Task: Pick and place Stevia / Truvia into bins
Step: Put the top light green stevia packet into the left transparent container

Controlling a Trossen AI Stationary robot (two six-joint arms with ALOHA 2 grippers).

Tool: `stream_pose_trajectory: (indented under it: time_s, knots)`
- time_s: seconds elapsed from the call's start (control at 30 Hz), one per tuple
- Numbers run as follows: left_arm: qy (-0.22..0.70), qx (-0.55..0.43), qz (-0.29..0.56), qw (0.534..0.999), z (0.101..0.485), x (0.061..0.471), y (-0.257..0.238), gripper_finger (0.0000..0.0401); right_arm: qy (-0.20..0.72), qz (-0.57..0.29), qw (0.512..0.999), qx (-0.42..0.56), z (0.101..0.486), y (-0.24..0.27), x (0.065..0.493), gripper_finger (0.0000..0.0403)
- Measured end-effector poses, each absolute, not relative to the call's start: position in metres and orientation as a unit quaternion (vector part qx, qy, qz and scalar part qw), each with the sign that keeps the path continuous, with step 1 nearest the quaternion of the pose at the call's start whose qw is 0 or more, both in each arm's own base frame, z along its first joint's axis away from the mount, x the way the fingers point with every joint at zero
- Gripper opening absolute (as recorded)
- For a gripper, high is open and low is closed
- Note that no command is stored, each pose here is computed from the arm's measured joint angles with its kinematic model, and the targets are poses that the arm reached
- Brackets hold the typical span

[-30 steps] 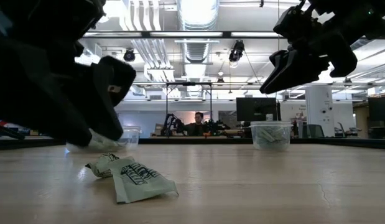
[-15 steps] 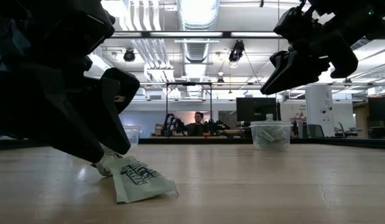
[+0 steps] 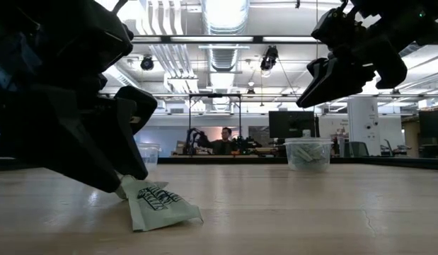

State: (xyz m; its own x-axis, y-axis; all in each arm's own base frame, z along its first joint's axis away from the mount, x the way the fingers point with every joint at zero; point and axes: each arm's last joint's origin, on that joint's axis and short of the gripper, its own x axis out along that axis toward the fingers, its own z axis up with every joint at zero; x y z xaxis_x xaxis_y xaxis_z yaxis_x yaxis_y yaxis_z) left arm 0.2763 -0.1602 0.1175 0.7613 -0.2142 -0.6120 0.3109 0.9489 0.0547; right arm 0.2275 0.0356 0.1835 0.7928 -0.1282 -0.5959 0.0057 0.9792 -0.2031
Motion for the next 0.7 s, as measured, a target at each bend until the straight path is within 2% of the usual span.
stream_pose_trajectory:
  time_s: [0.5, 0.7]
  knots:
    - [0.317, 0.077, -0.138, 0.935, 0.1172, 0.2767, -0.1589, 0.0117, 0.32, -0.036, 0.942, -0.096, 0.1834, 0.0356, 0.2276, 0.0068]
    - [0.321, 0.078, -0.136, 0.934, 0.1164, 0.2769, -0.1573, 0.0076, 0.32, -0.036, 0.942, -0.096, 0.1833, 0.0356, 0.2276, 0.0068]
